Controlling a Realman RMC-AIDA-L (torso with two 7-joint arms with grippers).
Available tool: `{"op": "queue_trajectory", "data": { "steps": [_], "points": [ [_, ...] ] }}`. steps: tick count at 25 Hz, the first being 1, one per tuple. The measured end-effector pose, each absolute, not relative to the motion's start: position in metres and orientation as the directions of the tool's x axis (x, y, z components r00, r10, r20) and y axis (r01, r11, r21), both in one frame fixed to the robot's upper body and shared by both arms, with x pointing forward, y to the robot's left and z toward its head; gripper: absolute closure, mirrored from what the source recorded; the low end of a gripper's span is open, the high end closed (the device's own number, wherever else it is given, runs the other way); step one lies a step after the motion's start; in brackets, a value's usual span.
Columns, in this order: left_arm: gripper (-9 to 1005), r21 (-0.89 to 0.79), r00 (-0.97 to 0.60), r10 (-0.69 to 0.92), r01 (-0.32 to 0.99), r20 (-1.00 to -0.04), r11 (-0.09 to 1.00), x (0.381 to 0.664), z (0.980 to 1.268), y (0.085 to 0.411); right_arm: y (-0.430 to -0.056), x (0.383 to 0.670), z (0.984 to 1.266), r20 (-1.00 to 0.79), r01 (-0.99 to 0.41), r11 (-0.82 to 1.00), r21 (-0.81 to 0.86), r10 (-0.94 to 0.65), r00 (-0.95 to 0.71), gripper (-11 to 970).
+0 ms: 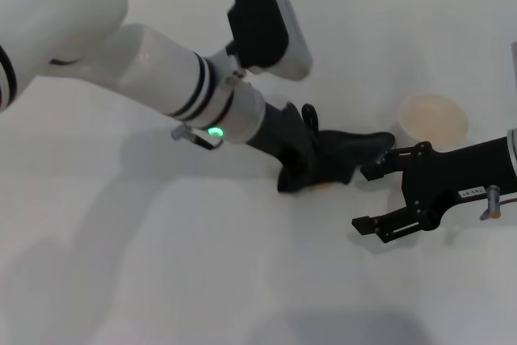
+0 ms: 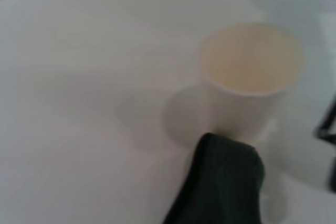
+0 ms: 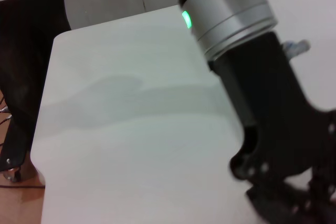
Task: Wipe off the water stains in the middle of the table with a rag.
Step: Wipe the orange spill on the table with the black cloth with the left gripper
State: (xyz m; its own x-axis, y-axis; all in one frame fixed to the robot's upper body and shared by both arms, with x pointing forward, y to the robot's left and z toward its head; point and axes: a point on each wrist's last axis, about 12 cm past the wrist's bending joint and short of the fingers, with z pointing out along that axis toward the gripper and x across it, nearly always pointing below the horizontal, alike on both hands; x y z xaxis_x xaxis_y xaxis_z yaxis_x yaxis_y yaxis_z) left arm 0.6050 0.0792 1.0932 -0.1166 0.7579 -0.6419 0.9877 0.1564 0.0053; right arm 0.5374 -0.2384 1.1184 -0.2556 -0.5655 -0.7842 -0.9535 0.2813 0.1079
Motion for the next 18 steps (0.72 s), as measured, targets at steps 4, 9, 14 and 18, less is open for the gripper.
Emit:
{"op": "queue_trajectory", "data": {
  "steps": [4, 9, 14, 18],
  "points": [
    [917, -0.017, -0.121, 0.762, 0.989, -0.636, 0.144, 0.597, 1.087, 0.077, -0.238, 0.539, 1.118, -0.784, -0.953, 0.284, 0.107, -0.565, -0.256, 107],
    [918, -0.019, -0.177, 0.751, 0.977, -0.636, 0.214, 0.602, 1.081, 0.092, -0.237, 0.539, 1.118, -0.785, -0.954, 0.281, 0.107, -0.565, -0.254, 110],
    [918, 0.012, -0.245, 0.736, 0.945, -0.631, 0.326, 0.619, 1.080, 0.115, -0.237, 0.538, 1.119, -0.786, -0.955, 0.278, 0.108, -0.565, -0.253, 113],
    [919, 0.015, -0.301, 0.710, 0.916, -0.637, 0.402, 0.629, 1.083, 0.131, -0.237, 0.538, 1.119, -0.786, -0.955, 0.276, 0.108, -0.565, -0.252, 115]
  ]
}}
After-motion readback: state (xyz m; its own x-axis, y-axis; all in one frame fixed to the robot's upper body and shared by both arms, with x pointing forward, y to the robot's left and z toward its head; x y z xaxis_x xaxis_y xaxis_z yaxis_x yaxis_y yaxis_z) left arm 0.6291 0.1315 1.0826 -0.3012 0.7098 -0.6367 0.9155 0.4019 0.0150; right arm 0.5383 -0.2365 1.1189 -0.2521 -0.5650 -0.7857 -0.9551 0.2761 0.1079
